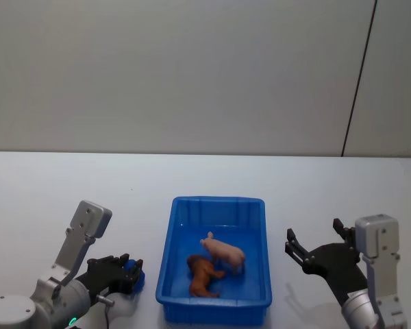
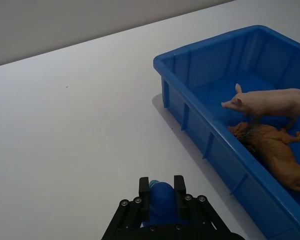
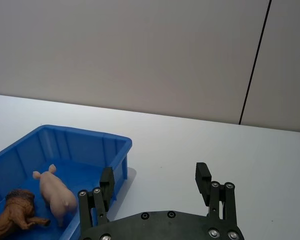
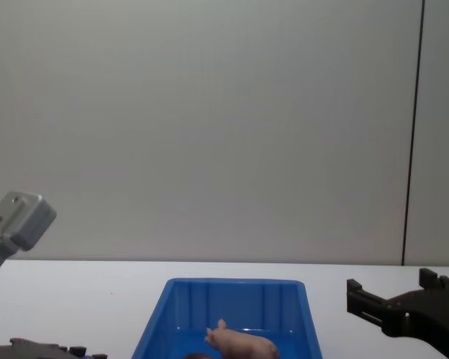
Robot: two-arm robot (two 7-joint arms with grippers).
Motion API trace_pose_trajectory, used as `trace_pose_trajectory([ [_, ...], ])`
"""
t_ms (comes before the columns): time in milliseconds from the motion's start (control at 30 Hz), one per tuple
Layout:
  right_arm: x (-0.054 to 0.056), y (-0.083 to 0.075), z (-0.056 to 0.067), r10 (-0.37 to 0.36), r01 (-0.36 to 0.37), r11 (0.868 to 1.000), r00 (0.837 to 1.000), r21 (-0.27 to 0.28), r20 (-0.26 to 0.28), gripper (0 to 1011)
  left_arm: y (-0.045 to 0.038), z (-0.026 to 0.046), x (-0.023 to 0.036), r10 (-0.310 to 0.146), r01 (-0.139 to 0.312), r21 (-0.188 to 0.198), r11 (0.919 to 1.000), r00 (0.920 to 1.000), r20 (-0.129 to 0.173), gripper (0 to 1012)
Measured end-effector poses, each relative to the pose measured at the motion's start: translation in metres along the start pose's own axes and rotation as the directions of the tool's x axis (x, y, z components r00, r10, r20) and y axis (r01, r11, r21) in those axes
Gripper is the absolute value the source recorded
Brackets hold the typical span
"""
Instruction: Pick up the two dolls from the table and place them into the box.
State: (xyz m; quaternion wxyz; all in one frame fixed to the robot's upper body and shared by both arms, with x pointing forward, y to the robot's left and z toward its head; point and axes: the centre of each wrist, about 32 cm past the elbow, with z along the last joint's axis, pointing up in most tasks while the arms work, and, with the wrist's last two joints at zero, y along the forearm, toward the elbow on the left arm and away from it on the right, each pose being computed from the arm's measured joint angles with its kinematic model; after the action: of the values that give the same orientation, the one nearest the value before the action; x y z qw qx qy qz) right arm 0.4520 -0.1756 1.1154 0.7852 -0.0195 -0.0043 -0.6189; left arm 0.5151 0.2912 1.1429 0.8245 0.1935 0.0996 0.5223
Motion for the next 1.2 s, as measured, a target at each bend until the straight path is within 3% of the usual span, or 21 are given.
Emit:
trace_pose_trajectory([
  [367,0.000,0.000,0.000,0.000,0.000,1.000,1.000,0.000,0.000,1001,0.0001,-0.0040,-0.0007,-0.005,0.005,-0.015,0.9999,1.0000,-0.003,213],
  [633,0.000,0.000,0.000,0.000,0.000,1.000,1.000,0.000,0.000,1001,0.0005,-0.0034,-0.0012,-0.003,0.004,-0.067,0.9977,0.9998,0.019,165],
  [933,0.000,0.000,0.000,0.000,0.000,1.000,1.000,0.000,0.000,1001,0.0048,0.0089,-0.0007,0.023,-0.010,-0.160,0.9871,0.9968,0.076,110],
  [1200,0.000,0.000,0.000,0.000,0.000,1.000,1.000,0.000,0.000,1001,0.0092,0.0287,0.0002,0.037,-0.003,-0.242,0.9702,0.9901,0.136,71],
])
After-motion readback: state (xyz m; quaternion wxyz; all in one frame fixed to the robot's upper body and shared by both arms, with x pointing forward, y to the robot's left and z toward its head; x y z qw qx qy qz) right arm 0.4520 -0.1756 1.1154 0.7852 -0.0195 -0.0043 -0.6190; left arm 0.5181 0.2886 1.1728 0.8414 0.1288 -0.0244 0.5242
